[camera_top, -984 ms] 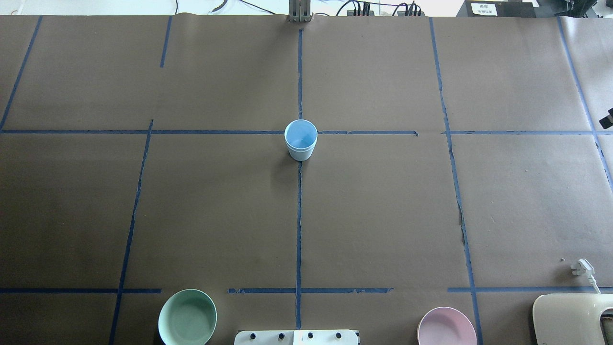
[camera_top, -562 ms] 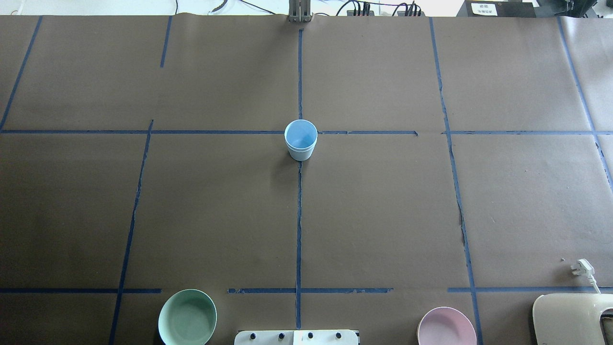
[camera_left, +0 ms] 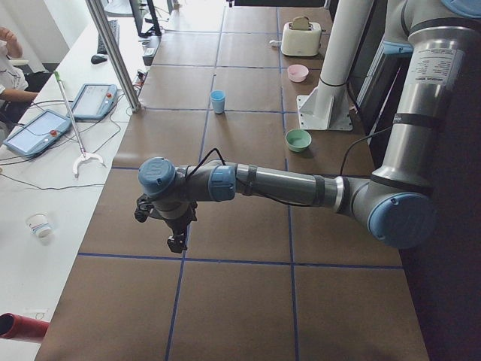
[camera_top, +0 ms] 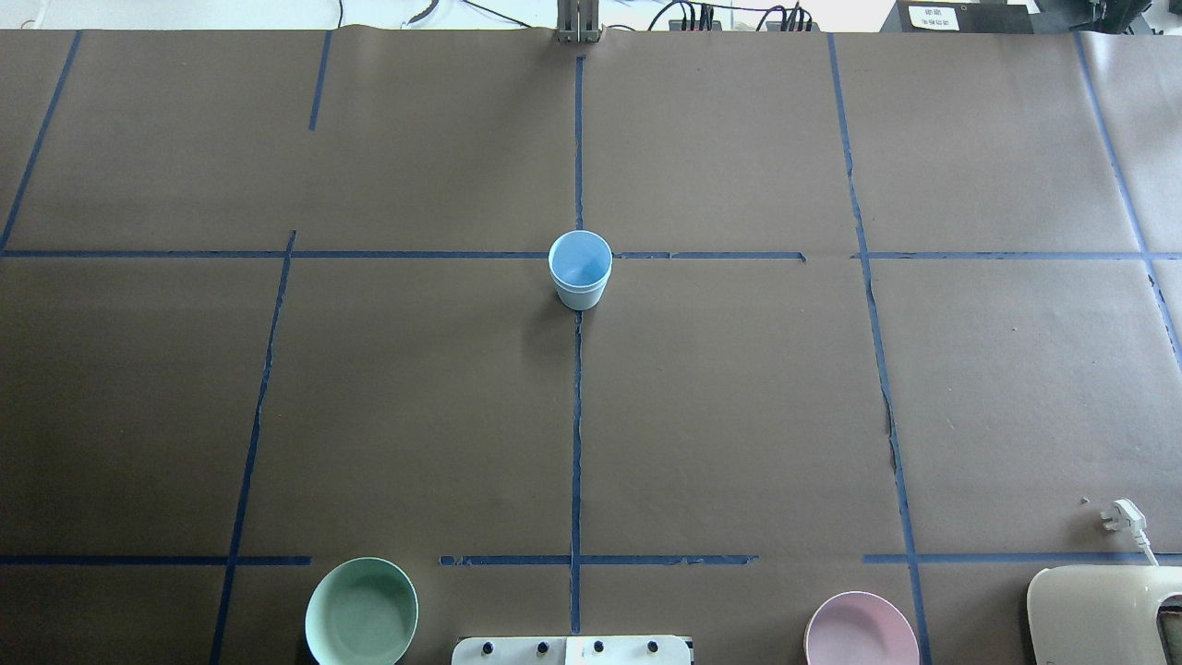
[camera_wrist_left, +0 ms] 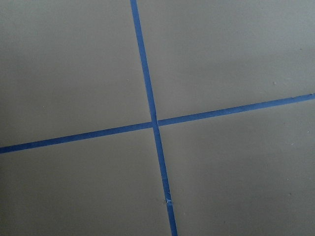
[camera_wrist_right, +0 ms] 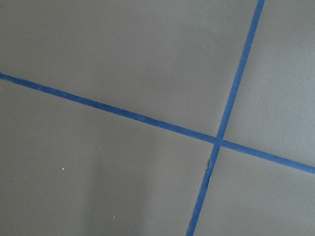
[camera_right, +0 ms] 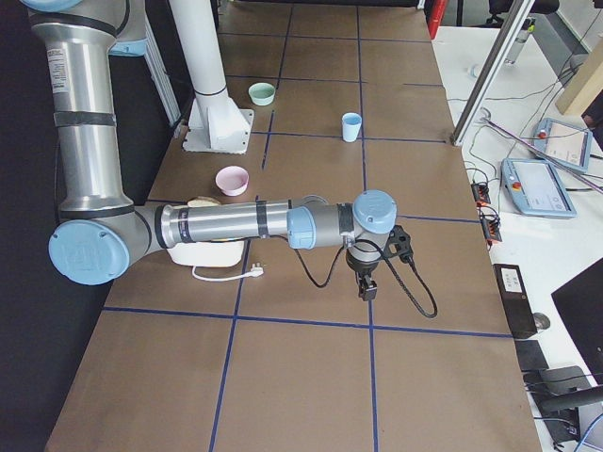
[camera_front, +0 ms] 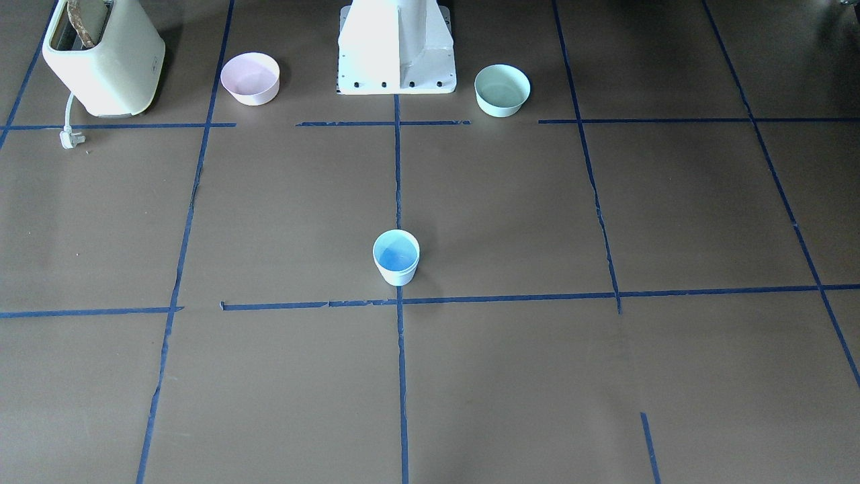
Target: Stack blue cups with both arms
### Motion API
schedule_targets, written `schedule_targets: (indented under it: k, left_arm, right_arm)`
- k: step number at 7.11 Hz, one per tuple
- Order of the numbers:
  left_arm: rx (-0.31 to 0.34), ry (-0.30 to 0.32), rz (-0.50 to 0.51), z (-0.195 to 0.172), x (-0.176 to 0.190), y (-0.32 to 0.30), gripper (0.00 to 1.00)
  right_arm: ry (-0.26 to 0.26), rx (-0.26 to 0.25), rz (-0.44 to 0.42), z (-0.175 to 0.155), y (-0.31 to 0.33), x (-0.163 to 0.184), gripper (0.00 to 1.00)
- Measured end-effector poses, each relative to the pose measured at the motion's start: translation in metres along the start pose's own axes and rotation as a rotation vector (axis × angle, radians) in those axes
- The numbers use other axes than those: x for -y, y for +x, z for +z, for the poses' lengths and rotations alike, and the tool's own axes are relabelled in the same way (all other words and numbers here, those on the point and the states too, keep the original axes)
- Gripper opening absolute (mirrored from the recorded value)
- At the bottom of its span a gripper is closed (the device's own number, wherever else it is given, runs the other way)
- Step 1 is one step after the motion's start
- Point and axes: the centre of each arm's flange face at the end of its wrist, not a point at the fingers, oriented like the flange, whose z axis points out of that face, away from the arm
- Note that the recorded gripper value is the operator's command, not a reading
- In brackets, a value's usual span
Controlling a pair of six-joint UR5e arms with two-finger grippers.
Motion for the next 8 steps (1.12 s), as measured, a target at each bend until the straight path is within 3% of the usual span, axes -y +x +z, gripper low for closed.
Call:
schedule_targets:
  k: [2,4,5,8]
  left_arm:
    - [-0.005,-0.01,-0.013,0.006,-0.005,-0.005,1.0]
    - [-0.007,-0.01,-0.05,0.006,-0.005,-0.005,1.0]
    - [-0.007,-0.009,-0.07,0.005,-0.005,-0.004,1.0]
    - [-0.008,-0.003,-0.088,0.003,-0.004,-0.002,1.0]
  right_arm:
    - [-0.014,-0.011,0.001,0.003,-0.002,0.0,1.0]
    - [-0.029,-0.085,-0.017,0.003,-0.004,-0.002,1.0]
    - [-0.036,-0.096,-0.017,0.006,-0.003,-0.007,1.0]
    - [-0.047,-0.027,0.001,0.016,-0.003,-0.028,1.0]
